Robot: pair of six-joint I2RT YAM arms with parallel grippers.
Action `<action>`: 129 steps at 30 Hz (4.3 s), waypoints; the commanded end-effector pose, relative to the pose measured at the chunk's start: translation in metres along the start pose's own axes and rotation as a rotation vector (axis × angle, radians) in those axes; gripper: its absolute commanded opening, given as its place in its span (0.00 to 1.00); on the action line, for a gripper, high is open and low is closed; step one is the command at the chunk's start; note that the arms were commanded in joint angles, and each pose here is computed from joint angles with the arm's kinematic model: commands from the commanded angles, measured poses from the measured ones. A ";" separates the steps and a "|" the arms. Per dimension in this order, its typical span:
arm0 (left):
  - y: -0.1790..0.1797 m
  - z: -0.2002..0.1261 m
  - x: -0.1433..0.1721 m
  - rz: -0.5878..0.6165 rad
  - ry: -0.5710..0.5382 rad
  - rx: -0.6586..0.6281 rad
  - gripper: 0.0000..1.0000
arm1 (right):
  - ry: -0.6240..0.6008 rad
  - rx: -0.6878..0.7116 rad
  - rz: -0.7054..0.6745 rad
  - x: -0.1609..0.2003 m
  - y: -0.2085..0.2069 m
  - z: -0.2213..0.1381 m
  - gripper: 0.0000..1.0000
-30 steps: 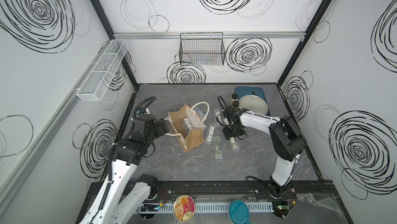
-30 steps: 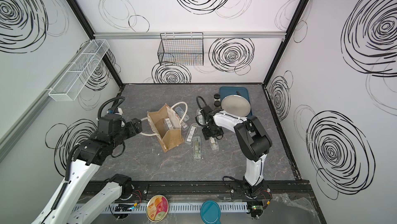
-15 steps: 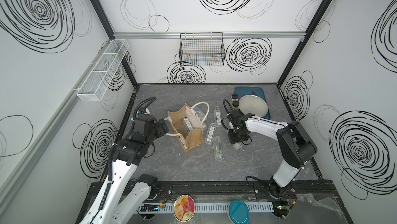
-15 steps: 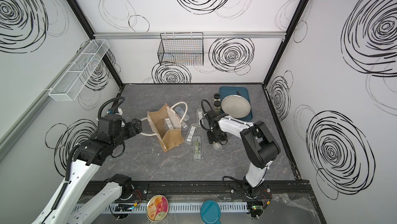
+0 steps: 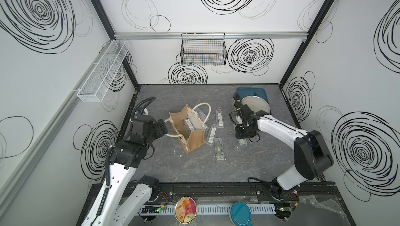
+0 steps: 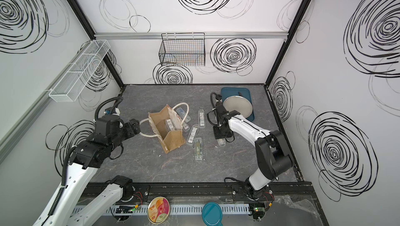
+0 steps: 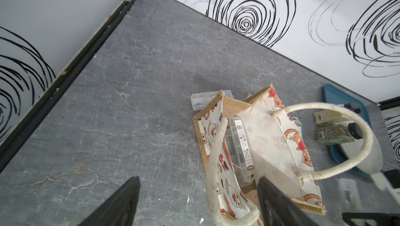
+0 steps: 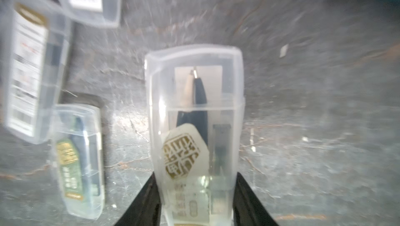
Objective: Put the compass set into the canvas bag
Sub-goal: Pick up the compass set at the center of the board, then place the compass set in the canvas bag, then pick up the compass set at the center of the board.
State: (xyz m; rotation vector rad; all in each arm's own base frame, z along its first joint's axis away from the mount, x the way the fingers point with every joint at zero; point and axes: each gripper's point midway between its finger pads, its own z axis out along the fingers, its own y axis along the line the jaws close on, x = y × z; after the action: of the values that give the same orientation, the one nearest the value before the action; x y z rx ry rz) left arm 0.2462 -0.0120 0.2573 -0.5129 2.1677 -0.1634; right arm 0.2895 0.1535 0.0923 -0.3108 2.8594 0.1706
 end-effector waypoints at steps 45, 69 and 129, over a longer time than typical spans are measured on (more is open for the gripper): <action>0.000 0.001 -0.003 0.049 0.004 -0.024 0.88 | -0.147 -0.099 -0.628 -0.086 0.271 -0.004 0.69; -0.012 0.006 -0.004 0.045 0.011 0.013 0.88 | -0.450 -0.034 -0.042 -0.073 0.080 -0.104 0.73; -0.015 0.016 0.000 0.003 0.036 0.034 0.89 | -0.130 -0.065 -0.025 -0.112 0.065 0.033 0.43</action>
State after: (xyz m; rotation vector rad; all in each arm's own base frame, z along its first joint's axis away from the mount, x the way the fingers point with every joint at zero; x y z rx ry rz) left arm 0.2571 -0.0217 0.2406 -0.4994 2.2308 -0.1694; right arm 0.3907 0.2451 0.0602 -0.3403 2.7910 0.2263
